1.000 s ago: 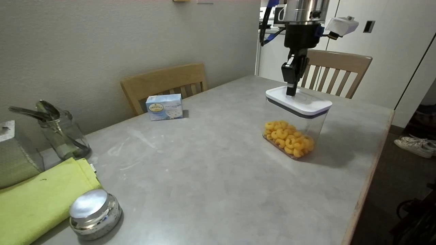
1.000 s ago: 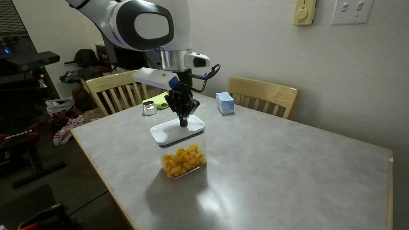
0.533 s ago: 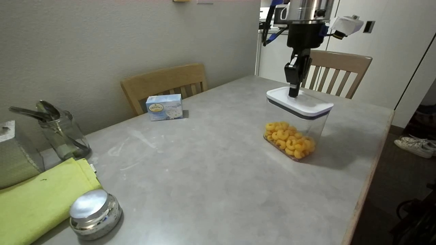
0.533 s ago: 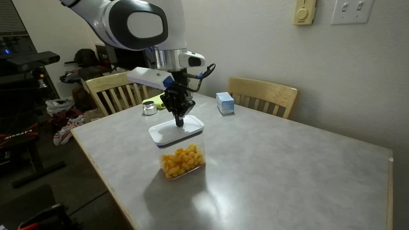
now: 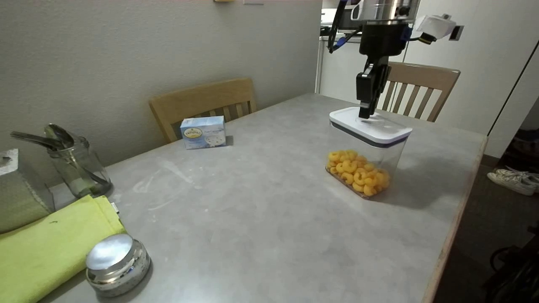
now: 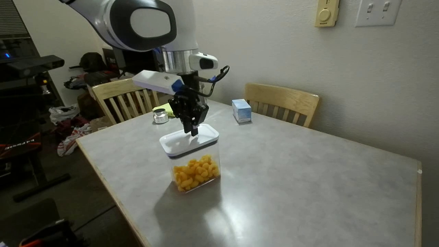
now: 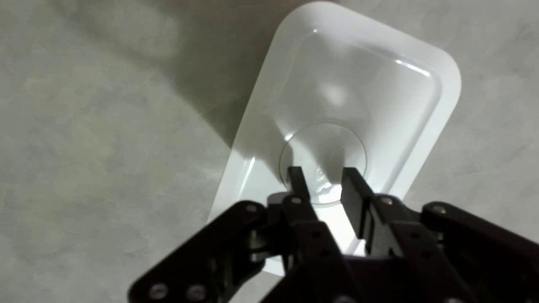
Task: Press the button on the white lid then take the lid and put it on the table
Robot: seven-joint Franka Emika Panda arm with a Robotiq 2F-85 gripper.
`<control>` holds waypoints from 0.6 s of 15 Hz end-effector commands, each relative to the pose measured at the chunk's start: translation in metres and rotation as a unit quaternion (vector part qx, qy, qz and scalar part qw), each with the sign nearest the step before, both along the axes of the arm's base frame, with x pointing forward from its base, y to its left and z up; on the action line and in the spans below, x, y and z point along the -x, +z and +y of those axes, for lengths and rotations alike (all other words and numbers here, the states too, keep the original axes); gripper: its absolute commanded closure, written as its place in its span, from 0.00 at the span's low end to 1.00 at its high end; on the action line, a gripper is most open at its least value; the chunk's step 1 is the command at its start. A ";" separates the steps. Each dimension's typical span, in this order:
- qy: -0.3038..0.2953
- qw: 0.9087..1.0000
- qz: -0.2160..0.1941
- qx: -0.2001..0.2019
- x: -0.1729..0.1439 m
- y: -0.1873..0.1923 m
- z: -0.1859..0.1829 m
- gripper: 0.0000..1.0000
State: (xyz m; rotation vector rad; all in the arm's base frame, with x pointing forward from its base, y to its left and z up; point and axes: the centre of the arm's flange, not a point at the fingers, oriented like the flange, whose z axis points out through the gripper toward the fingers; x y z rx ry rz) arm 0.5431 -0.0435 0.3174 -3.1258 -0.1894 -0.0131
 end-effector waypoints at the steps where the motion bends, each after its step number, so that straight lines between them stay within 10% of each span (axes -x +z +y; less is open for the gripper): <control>1: -0.004 1.000 -0.001 -0.005 0.000 0.001 -0.003 0.41; 4: -0.004 1.000 -0.005 -0.008 0.003 0.003 -0.003 0.23; 5: -0.003 1.000 -0.006 -0.008 0.004 0.004 -0.002 0.63; 9: -0.001 1.000 -0.010 -0.009 0.008 0.006 -0.002 0.74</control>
